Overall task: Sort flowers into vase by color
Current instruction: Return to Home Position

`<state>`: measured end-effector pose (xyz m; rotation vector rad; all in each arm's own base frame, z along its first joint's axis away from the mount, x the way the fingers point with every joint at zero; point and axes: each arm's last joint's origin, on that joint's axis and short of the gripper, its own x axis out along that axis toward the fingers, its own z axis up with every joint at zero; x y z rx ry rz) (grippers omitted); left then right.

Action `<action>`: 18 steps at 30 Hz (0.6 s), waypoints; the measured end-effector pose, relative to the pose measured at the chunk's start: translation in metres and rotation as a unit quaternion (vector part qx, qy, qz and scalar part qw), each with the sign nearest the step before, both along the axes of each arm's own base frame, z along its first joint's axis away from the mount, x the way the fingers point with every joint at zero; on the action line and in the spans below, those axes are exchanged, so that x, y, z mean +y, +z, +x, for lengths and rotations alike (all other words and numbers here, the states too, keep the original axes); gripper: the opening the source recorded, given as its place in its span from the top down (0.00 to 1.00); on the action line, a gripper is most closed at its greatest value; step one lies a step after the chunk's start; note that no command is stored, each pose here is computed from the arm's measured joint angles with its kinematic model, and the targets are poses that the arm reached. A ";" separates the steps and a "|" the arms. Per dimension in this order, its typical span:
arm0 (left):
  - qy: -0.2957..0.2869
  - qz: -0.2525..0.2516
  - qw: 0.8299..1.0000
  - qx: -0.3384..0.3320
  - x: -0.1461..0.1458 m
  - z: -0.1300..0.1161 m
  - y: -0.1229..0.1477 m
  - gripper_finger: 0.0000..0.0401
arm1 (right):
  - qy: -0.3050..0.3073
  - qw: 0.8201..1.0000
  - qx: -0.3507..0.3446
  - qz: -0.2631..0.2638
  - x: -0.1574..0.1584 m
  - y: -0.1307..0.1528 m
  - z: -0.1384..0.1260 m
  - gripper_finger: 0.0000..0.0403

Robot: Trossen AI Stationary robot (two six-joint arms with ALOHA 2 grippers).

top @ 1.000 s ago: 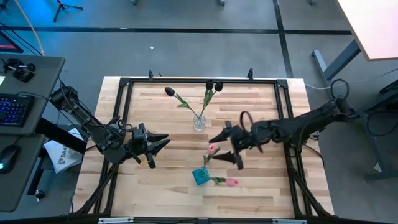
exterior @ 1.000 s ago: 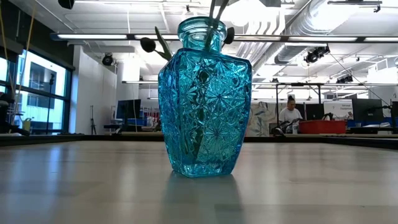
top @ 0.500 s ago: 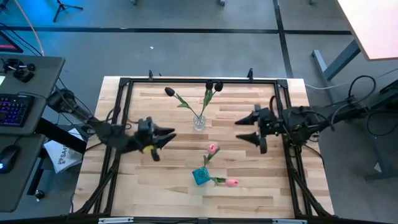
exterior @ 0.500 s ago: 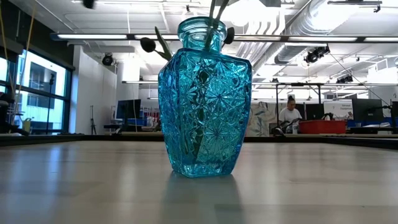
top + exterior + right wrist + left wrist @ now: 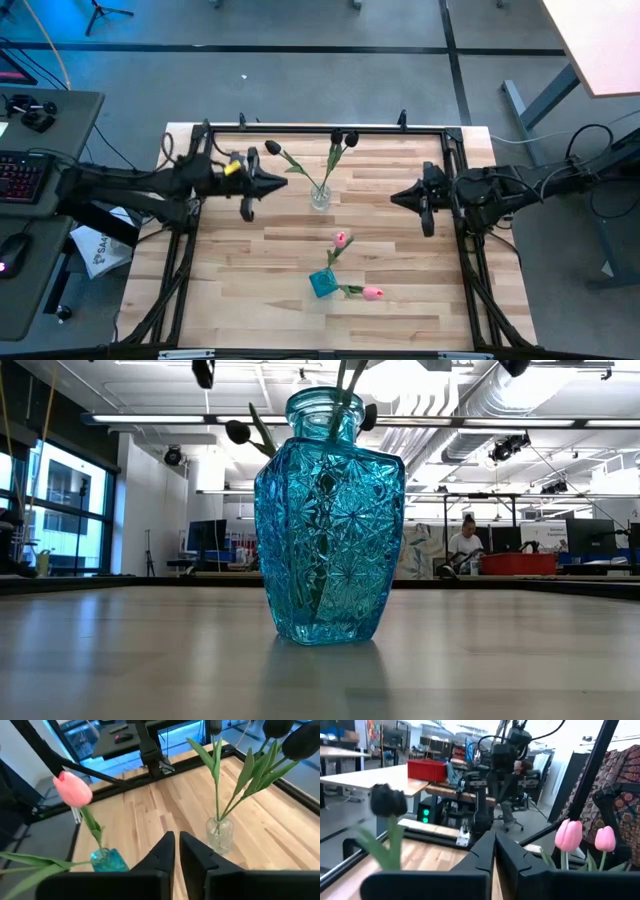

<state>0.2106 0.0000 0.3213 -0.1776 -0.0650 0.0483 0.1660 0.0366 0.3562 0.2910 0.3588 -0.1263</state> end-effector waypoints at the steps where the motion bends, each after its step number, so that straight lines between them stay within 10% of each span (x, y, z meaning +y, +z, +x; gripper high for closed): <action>1: -0.003 -0.001 1.000 0.007 0.003 -0.003 0.000 0.99 | 0.001 1.000 -0.002 0.006 0.001 0.001 -0.001 0.96; 18: -0.019 -0.060 0.998 -0.027 -0.013 -0.061 -0.094 1.00 | -0.029 0.996 -0.019 0.082 0.014 0.002 -0.008 1.00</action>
